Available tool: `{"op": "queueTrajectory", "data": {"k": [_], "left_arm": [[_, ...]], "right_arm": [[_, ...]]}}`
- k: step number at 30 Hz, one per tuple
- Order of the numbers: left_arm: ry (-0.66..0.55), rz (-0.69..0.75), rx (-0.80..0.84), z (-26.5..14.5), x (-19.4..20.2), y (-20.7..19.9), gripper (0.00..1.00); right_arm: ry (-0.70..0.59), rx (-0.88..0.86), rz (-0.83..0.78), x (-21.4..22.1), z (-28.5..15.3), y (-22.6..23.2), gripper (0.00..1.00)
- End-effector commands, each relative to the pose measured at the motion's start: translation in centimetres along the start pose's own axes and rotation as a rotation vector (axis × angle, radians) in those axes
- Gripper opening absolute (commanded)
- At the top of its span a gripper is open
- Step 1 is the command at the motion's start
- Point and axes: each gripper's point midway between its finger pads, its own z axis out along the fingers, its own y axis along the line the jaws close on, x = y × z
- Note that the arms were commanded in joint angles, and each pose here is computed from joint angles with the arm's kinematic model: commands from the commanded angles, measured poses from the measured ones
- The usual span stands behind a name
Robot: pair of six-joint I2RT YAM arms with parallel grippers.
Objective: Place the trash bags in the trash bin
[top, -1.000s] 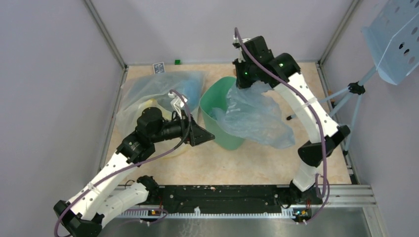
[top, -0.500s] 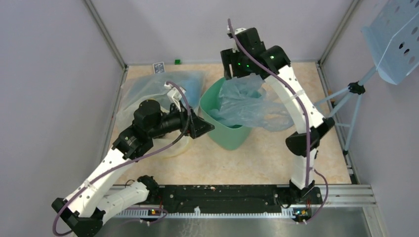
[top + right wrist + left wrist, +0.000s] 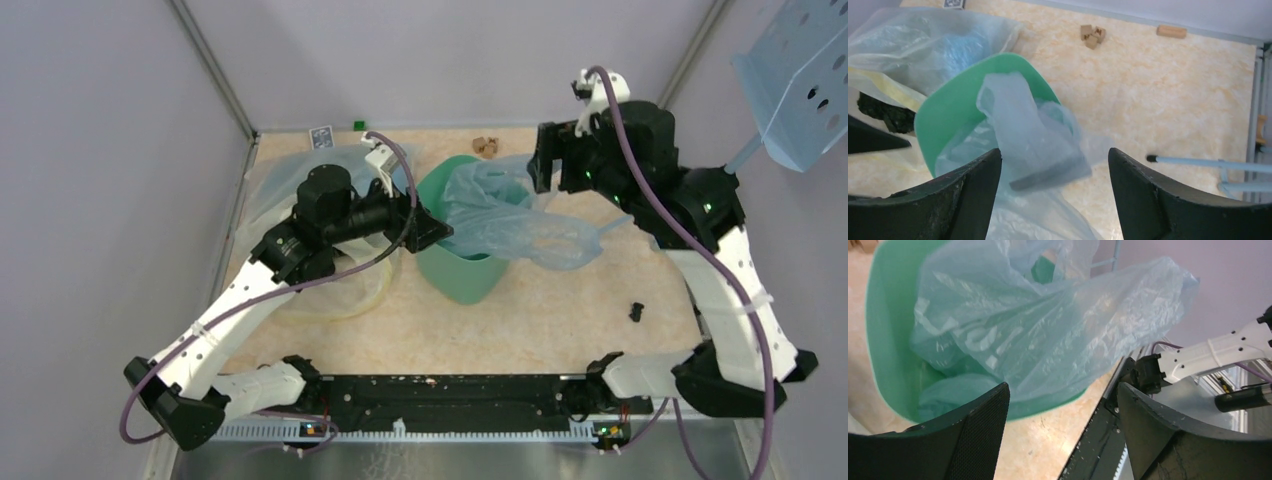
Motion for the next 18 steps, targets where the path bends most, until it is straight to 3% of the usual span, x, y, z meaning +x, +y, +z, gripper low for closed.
{"op": "queueTrajectory", "data": {"k": [1,6,10,18], "left_arm": [[-0.112,0.187,0.050,0.5,-4.9,-1.8,0.84],[-0.170,0.348,0.031,2.3,-8.4,-1.3,0.84],[-0.213,0.472,0.032,4.1,-11.2,-1.1,0.90],[-0.152,0.682,0.117,8.5,-11.5,-0.2,0.98]], "right_arm": [[-0.067,0.046,0.047,1.0,-2.4,-2.0,0.78],[-0.058,0.003,0.087,3.9,-4.0,-2.1,0.77],[-0.058,-0.045,0.121,5.1,-5.1,-1.7,0.78],[-0.037,-0.115,0.155,7.7,-5.4,-0.8,0.79]]}}
